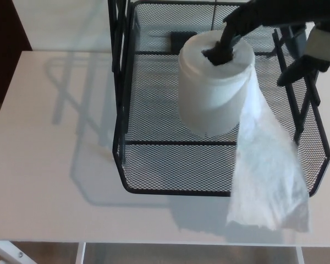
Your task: The robot walks towards a desk on which a file tray is kept in the middle and a toilet paper roll is kept on its right. The robot uses its right hand to hook on finger in the gap of the roll and grabs it, lifts it and places it on the tray.
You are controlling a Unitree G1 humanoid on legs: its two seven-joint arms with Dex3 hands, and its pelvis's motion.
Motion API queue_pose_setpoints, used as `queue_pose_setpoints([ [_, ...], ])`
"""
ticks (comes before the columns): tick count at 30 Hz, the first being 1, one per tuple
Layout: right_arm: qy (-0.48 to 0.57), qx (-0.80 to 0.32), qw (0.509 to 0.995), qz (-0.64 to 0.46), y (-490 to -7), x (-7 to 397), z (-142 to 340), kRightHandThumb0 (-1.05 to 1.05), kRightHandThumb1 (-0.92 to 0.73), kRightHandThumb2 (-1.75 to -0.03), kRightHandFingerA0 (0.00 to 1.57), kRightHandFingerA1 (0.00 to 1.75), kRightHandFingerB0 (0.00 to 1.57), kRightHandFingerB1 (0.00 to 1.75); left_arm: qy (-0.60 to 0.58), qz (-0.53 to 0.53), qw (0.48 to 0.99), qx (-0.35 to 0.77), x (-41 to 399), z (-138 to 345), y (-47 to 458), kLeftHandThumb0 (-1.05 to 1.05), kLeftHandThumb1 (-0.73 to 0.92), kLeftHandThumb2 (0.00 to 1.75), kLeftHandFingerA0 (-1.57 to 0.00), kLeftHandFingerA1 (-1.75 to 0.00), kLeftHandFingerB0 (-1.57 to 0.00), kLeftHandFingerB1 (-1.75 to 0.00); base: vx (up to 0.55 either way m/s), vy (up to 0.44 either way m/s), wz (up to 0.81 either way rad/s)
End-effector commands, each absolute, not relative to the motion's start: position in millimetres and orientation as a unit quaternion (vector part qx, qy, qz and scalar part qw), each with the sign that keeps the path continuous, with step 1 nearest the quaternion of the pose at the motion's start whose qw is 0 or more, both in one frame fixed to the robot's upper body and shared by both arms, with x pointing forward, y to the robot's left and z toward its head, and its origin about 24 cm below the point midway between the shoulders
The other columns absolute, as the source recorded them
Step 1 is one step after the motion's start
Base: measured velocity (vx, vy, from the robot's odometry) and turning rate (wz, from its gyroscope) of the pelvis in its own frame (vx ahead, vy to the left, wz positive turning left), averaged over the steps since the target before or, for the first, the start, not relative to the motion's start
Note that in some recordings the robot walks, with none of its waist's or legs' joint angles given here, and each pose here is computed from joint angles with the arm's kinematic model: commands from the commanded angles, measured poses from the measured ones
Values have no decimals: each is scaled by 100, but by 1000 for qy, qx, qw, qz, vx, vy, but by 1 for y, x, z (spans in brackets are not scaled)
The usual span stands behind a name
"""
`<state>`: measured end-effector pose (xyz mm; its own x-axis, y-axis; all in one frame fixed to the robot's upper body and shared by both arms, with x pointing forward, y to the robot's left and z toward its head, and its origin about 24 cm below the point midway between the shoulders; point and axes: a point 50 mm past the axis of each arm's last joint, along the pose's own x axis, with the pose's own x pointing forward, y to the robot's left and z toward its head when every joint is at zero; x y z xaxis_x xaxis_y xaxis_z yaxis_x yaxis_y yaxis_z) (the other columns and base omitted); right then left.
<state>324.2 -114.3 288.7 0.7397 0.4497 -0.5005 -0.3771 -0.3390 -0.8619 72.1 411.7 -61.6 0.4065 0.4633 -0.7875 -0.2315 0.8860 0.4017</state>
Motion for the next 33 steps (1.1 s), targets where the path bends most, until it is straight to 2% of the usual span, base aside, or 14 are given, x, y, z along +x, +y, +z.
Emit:
queue_pose_setpoints([
  [1, 99, -638, 648, 403, -136, 312, 352, -47, -61, -60, 79, 70, 32, 32, 507, 206, 829, 112, 63, -59, 413, -70, 92, 67, -39, -65, -42, -49, 0, 0, 0],
  [2, 91, -640, 650, 400, -142, 310, 359, -54, -46, -81, 75, 74, 23, 44, 507, 216, 829, 95, 63, -59, 413, -71, 90, 67, -40, -62, -42, -48, 0, 0, 0],
  [8, 88, -578, 742, 328, -193, 299, 387, -47, -59, -60, 80, 73, 33, 34, 512, 224, 823, 103, 64, -60, 414, -76, 74, 87, -45, -72, -40, -53, 0, 0, 0],
  [10, 79, -544, 771, 323, -206, 294, 393, -46, -58, -57, 80, 75, 35, 33, 512, 222, 823, 105, 63, -60, 414, -70, 90, 66, -44, -70, -44, -48, 0, 0, 0],
  [11, 51, -472, 831, 290, -251, 277, 400, -43, -57, -58, 83, 129, 33, 32, 520, 220, 819, 105, 60, -62, 413, -66, 73, 113, -42, -68, -33, -57, 0, 0, 0],
  [13, 28, -437, 855, 278, -271, 267, 402, -43, -57, -58, 83, 129, 33, 32, 518, 216, 821, 105, 60, -62, 413, -66, 73, 113, -42, -68, -33, -57, 0, 0, 0],
  [14, 22, -444, 859, 253, -285, 261, 402, -48, -56, -59, 84, 137, 31, 32, 521, 212, 819, 113, 61, -61, 413, -71, 92, 68, -39, -61, -42, -47, 0, 0, 0],
  [17, -10, -394, 903, 172, -336, 227, 399, -45, -49, -78, 91, 93, 25, 44, 516, 210, 822, 116, 68, -61, 413, -71, 92, 67, -43, -65, -45, -49, 0, 0, 0],
  [18, -34, -384, 913, 134, -347, 215, 395, -34, -61, -59, 92, 86, 39, 34, 519, 212, 820, 115, 69, -61, 414, -71, 91, 67, -45, -67, -45, -47, 0, 0, 0],
  [20, -60, -369, 920, 115, -368, 203, 385, -35, -64, -59, 86, 84, 35, 33, 520, 216, 818, 115, 70, -59, 416, -71, 92, 67, -44, -65, -45, -46, 0, 0, 0],
  [21, -51, -350, 933, 64, -387, 188, 373, -49, -57, -58, 84, 120, 35, 32, 515, 215, 822, 112, 70, -59, 415, -69, 91, 67, -46, -65, -44, -47, 0, 0, 0],
  [24, -28, -334, 940, -68, -425, 152, 341, -45, -59, -60, 85, 77, 37, 33, 514, 212, 823, 116, 72, -58, 414, -70, 91, 67, -43, -65, -45, -48, 0, 0, 0],
  [30, 3, -302, 910, -282, -488, 93, 255, -59, -46, -81, 93, 74, 38, 48, 510, 213, 825, 112, 76, -59, 413, -69, 91, 67, -43, -59, -44, -45, 0, 0, 0],
  [33, 16, -272, 899, -343, -498, 77, 224, -53, -58, -59, 96, 75, 43, 37, 516, 213, 821, 118, 74, -59, 414, -76, 76, 84, -45, -64, -40, -50, 0, 0, 0],
])
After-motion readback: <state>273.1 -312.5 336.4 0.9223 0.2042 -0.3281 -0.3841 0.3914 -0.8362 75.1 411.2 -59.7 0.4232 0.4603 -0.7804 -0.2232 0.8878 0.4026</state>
